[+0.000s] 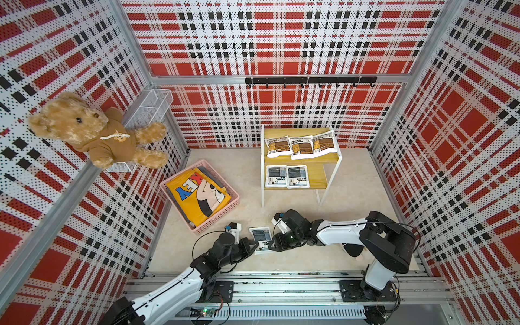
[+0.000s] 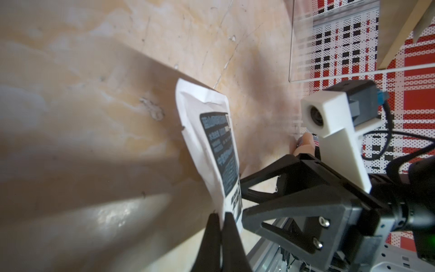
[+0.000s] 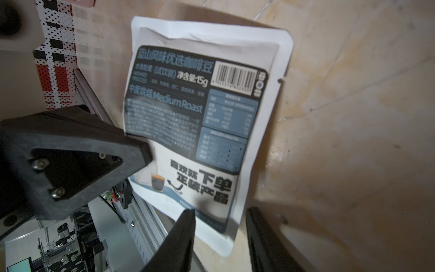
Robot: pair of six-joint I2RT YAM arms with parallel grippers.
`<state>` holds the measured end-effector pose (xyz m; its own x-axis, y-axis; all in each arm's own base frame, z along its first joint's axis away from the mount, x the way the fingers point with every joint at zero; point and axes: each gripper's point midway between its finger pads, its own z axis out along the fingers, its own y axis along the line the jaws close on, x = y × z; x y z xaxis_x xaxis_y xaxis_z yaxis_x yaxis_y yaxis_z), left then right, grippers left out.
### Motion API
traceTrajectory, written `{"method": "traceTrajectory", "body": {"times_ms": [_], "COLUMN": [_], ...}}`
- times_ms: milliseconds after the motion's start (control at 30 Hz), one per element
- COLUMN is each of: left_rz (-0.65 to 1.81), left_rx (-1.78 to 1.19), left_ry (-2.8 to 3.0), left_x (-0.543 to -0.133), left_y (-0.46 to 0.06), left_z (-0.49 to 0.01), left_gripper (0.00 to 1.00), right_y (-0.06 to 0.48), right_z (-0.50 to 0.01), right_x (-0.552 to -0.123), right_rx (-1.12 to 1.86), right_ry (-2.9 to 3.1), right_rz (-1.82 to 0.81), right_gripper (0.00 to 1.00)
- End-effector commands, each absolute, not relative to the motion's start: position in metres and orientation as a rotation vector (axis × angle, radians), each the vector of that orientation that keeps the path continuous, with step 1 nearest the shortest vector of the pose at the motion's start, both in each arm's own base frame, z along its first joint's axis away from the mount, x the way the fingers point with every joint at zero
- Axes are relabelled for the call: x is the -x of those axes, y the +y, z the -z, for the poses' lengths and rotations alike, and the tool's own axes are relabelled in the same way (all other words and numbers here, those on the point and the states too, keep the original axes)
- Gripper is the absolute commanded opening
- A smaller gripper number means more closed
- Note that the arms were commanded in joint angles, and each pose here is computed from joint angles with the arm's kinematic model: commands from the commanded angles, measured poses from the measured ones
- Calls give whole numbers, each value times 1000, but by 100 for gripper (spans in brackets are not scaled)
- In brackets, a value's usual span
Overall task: Place the bagged coffee beans on the shelf by color
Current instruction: Pick up the bagged coffee beans at the center of the board, then place the bagged coffee beans on the shelf.
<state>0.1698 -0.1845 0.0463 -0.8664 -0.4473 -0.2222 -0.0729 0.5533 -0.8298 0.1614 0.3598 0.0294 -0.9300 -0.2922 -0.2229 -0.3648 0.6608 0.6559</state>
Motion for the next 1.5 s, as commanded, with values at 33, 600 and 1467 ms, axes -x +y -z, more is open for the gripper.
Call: {"method": "traceTrajectory", "body": {"times_ms": [33,600,1467], "left_rz": [1226,1479,1633], "left_rx": [442,284,90], "left_ry": [2407,2069,1920], "left_x": [-163,-191,-191], "left_y": [-177,-208,-275], "left_z": [-33,-165,-252], "left_gripper": [0,0,0], "right_y": [338,228,246], "right_z": [-10,-155,-246], "right_x": [-153,-182,-160], "right_rx": [539,188,291], "right_ry": [2856,2450,2056], "right_rz": [-986,-1261,-1751], "right_gripper": [43,58,54]}}
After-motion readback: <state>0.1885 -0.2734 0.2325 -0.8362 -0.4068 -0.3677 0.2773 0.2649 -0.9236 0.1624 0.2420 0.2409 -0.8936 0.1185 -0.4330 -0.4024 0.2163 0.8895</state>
